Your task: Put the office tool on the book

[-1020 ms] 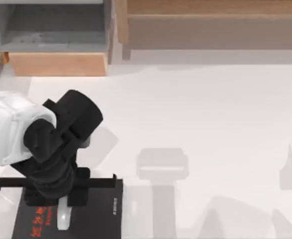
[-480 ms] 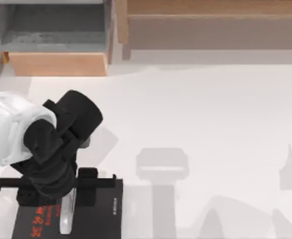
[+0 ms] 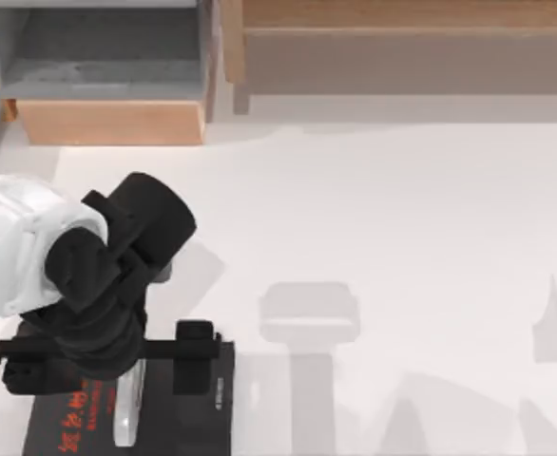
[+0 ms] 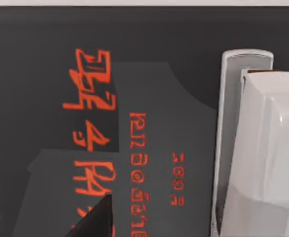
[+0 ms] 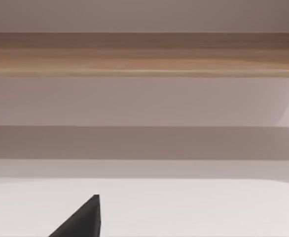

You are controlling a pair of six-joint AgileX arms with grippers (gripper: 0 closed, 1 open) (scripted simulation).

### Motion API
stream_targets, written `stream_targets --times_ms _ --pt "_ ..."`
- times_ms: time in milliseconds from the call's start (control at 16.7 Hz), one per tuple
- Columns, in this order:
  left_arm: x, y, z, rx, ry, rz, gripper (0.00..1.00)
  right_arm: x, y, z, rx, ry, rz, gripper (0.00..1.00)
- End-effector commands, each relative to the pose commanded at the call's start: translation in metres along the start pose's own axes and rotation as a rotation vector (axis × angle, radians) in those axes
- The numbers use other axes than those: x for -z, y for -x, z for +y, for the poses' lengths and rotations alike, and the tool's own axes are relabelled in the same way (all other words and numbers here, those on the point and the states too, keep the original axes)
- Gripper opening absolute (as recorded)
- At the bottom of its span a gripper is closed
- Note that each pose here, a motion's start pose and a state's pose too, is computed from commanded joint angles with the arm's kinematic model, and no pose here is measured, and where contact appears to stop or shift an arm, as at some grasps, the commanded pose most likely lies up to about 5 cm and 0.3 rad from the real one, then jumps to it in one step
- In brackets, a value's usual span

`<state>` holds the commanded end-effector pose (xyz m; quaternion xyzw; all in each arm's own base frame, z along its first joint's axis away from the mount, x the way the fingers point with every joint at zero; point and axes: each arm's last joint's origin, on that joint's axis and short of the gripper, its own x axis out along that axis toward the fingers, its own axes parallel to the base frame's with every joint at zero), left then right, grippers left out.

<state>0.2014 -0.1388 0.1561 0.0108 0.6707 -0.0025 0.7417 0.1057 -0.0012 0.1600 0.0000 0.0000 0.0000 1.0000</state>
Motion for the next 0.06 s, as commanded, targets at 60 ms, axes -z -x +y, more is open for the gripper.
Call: stream_targets --times_ms 60 --pt "0.0 0.0 0.0 0.0 0.0 0.0 1.0 0.0 0.0 0.0 0.0 0.0 0.0 1.0"
